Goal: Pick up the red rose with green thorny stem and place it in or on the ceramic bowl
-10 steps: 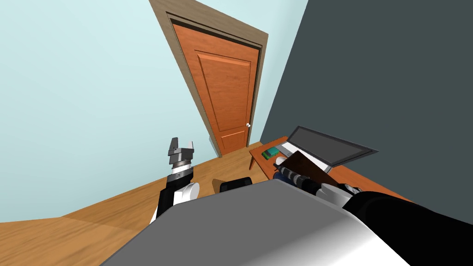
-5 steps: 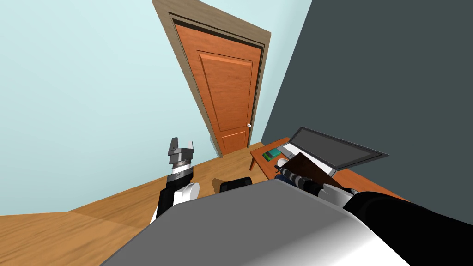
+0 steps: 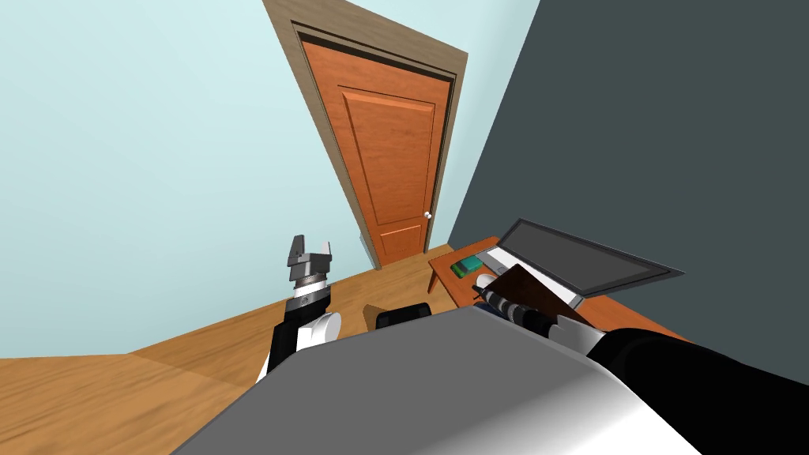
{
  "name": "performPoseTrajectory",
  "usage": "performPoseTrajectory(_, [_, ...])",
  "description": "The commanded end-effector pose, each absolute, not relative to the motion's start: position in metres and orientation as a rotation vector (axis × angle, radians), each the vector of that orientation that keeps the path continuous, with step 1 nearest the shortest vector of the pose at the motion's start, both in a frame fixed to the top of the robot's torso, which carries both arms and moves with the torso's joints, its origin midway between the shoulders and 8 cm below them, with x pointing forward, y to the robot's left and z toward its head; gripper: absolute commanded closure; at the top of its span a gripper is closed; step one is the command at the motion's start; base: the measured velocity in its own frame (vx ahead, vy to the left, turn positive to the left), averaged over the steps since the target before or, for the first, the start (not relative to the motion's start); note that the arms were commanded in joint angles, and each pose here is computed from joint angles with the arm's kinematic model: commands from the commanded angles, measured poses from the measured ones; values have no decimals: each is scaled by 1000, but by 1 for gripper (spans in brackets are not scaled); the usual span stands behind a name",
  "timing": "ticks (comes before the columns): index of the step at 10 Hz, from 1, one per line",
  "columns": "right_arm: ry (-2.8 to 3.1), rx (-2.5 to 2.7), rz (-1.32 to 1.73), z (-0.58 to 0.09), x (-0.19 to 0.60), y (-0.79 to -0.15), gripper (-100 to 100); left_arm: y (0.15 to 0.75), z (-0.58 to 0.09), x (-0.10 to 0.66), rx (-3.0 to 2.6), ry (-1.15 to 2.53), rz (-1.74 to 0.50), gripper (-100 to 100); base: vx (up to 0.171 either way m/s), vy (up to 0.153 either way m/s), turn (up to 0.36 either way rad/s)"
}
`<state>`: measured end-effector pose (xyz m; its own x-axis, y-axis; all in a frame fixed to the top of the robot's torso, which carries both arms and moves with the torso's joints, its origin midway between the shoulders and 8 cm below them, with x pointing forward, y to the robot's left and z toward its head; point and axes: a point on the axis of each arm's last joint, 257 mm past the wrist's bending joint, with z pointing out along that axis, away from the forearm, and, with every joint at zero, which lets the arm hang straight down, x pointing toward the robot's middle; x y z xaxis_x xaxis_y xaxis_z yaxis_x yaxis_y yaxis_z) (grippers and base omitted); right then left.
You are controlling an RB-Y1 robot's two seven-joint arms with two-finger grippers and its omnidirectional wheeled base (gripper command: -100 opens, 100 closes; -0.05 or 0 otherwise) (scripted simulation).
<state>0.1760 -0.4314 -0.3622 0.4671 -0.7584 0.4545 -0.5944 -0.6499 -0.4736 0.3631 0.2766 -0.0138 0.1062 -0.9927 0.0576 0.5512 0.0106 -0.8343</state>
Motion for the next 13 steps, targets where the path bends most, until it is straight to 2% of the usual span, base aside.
performPoseTrajectory(1, [1217, -2438, -921, -364, 173, -430, -100, 277, -14, 363, -842, 679, -1362, 0, 15, -11, 6])
performPoseTrajectory(13, [1569, -2278, -656, -386, 136, -440, -100, 277, -14, 363, -842, 679, -1362, 0, 16, -15, 40])
